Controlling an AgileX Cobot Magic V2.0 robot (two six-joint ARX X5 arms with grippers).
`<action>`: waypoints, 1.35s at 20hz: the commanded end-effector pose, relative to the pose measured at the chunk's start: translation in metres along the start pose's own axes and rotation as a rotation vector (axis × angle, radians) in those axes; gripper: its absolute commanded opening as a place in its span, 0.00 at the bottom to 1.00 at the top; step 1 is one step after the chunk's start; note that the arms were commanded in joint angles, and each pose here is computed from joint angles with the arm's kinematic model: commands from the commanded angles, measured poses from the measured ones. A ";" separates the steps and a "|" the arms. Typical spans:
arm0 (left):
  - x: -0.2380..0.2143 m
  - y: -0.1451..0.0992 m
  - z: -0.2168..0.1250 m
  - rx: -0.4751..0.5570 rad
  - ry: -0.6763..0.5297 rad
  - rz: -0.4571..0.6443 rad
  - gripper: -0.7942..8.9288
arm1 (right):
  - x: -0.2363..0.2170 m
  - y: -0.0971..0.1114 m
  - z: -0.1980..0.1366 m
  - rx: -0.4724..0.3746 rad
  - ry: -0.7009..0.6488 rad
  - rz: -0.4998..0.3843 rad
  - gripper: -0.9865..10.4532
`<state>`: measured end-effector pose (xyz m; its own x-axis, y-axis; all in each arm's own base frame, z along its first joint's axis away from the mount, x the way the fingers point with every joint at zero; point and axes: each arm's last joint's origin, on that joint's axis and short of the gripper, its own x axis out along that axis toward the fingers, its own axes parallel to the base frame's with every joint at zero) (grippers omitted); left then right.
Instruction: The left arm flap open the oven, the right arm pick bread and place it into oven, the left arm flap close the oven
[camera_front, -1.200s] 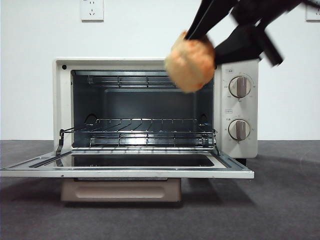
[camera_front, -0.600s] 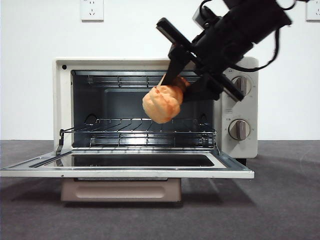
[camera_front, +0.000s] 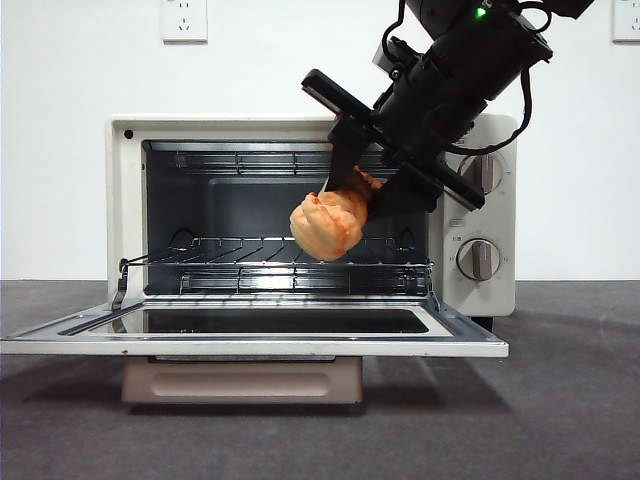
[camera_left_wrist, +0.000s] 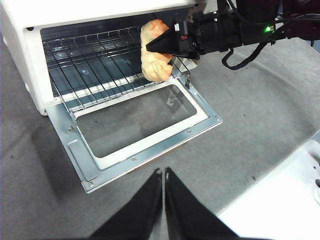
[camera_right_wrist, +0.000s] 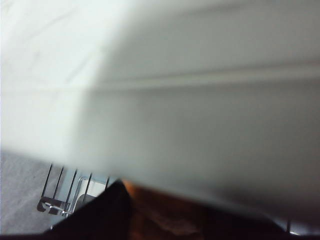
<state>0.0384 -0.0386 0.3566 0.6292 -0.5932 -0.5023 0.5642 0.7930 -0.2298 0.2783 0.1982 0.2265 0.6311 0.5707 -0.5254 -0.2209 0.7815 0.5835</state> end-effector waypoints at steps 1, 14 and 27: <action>-0.004 -0.001 0.004 0.002 -0.022 -0.010 0.09 | 0.005 0.003 0.000 0.005 -0.003 -0.002 0.34; -0.004 -0.001 0.003 -0.002 -0.014 0.009 0.09 | -0.003 0.007 0.004 0.000 -0.030 -0.004 0.46; -0.001 0.001 0.005 -0.042 -0.032 0.071 0.09 | -0.086 0.034 0.005 -0.178 0.038 0.073 0.46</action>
<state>0.0407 -0.0378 0.3553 0.6748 -0.5274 -0.5162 0.4958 0.8421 -0.2123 0.2231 0.1727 0.2876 0.5849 0.6207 -0.5222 -0.3384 0.7718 0.5383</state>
